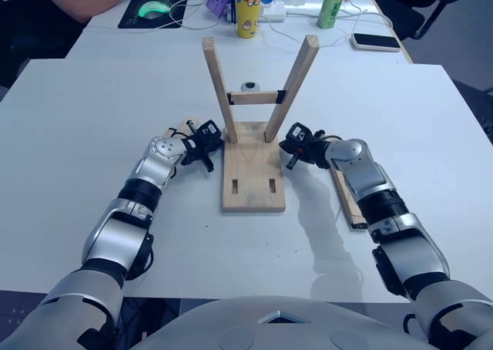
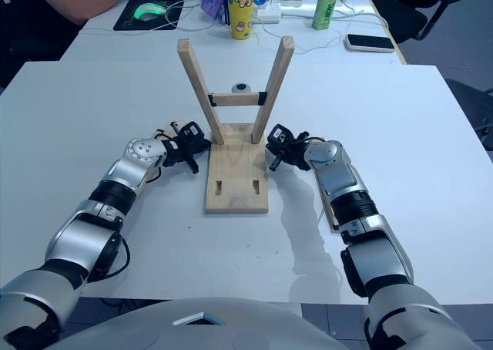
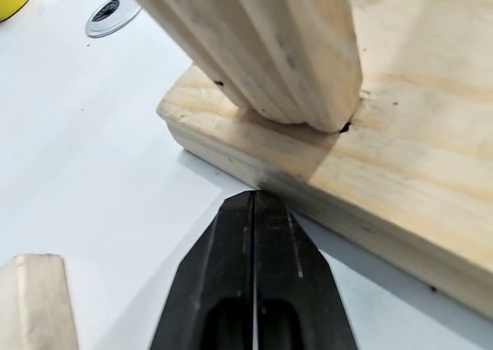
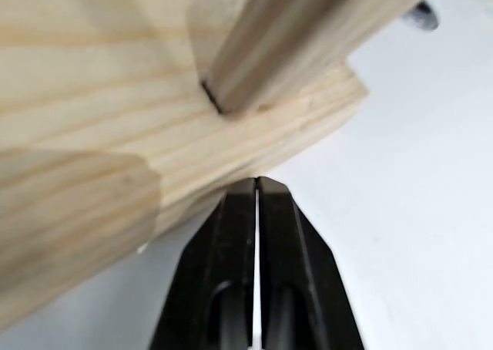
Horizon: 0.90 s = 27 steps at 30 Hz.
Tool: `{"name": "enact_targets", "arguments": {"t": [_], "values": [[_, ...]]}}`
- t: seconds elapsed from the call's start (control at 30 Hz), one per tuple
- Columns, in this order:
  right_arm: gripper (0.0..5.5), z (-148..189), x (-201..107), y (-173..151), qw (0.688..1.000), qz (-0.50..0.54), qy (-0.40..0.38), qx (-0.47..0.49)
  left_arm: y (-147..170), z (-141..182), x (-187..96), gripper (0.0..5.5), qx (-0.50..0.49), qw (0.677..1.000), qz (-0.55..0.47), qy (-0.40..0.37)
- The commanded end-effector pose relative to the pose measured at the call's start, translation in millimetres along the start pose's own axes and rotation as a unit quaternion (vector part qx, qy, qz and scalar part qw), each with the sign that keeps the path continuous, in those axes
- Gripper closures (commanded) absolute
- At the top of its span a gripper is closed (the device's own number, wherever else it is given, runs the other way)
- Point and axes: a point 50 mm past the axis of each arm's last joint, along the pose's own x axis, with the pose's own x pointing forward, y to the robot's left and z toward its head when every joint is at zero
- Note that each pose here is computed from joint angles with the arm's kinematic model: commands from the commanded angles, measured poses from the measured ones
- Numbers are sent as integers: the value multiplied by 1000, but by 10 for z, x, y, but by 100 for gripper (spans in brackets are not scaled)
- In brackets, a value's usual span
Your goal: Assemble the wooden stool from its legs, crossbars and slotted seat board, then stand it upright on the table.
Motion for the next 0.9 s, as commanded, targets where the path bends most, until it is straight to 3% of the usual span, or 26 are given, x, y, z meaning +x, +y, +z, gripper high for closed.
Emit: {"name": "enact_targets", "arguments": {"t": [0.03,0.17,0.33,0.43,0.53,0.67,0.9], "values": [[550,262,-98,-143,994,-73,-84,-10,60,87,-195,529,-31,997,40,-53],[550,255,-422,-206,984,-139,-113,1,235,154,-725,478,-63,985,120,-106],[550,-19,-602,291,989,-86,-78,89,278,-162,-1238,407,-125,971,188,-78],[521,-38,-671,493,974,-57,-116,186,369,-347,-1428,361,-180,954,228,-68],[474,74,-669,512,953,-61,-167,244,481,-512,-1456,317,-218,947,231,-47],[408,167,-623,465,955,-66,-172,232,533,-626,-1370,263,-221,955,197,-14],[408,251,-567,447,956,-47,-182,225,490,-745,-1288,263,-202,969,138,31]]}}
